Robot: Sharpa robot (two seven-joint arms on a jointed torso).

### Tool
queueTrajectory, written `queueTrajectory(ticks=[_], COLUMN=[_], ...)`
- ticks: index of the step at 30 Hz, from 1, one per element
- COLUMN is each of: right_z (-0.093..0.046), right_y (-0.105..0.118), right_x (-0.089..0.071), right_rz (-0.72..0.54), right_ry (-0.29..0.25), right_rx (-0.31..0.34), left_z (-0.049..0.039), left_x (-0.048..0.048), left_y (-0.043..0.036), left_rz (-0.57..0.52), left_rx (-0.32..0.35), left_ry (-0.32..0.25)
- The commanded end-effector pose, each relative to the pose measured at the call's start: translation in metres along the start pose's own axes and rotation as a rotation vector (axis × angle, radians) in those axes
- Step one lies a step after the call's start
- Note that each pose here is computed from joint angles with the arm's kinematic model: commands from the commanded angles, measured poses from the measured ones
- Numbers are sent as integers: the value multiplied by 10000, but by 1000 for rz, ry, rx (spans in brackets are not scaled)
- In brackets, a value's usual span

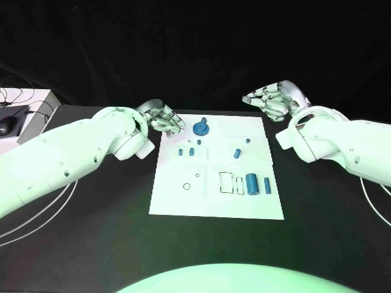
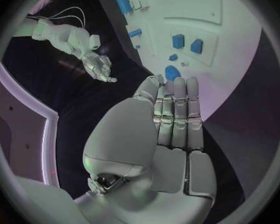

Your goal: Assemble the parts on the task board

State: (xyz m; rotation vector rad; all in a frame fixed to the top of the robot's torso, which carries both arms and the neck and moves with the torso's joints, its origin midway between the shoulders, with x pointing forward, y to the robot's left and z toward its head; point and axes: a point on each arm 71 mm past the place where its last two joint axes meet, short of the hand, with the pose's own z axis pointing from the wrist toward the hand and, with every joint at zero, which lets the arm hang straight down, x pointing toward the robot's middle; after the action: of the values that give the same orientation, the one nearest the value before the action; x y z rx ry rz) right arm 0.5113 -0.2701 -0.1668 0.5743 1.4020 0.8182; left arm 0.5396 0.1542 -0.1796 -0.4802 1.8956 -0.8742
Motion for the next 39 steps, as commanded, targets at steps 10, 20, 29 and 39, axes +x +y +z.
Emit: queueTrajectory(ticks=[10,20,29,39], right_z=[40,60,61,63], right_y=[-29,-6,9,26], right_x=[-55,-40,-28,-12], right_rz=[42,58,61,61], right_ry=[-37,-46,-46,-43], right_rx=[-22,-35,-41,-46], left_z=[149,338,437,476], left_x=[212,394,471,502], left_y=[-285,-274,-240,-227], left_rz=[382,559,605,622], left_rx=[357,339,307,297], left_ry=[-48,-17,31,38])
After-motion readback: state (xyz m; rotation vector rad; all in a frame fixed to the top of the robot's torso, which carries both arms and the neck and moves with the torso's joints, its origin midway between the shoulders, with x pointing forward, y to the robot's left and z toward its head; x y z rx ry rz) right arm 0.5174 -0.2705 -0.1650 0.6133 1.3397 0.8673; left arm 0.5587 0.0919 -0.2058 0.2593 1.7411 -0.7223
